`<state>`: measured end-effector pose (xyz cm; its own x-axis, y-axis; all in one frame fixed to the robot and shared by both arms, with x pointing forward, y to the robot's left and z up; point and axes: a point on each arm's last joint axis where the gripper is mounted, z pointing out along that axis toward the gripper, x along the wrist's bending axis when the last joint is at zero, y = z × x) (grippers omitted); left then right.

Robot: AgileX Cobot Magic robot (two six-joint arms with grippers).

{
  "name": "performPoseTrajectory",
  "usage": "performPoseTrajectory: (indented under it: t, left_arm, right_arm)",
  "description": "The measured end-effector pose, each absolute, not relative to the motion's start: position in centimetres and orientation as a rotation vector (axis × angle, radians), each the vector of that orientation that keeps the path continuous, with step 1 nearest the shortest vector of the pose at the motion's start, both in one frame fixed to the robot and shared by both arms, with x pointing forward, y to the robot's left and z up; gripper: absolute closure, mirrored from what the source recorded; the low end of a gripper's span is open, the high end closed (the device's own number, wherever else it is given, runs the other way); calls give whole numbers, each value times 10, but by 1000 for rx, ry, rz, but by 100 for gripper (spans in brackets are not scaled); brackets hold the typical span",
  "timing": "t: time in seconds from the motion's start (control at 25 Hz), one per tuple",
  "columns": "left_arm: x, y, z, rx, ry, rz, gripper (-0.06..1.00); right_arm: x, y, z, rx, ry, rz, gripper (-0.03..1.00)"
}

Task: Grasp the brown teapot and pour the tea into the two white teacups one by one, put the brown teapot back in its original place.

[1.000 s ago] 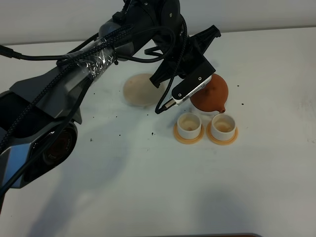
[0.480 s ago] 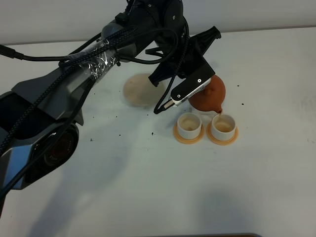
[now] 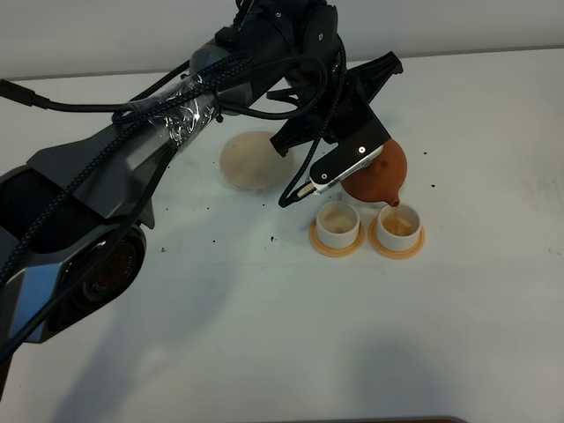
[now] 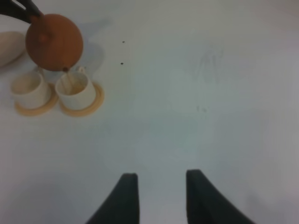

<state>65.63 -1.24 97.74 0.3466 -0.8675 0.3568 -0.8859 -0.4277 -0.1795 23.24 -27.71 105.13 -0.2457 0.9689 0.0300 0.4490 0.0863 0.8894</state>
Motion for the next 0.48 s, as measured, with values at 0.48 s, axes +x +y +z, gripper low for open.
performPoseTrajectory:
  t: [0.48]
  left_arm:
    - [654,-17,978,2545,-1716,650,83]
  right_arm:
    - [232,-277,1051,1400,1766,1108,73]
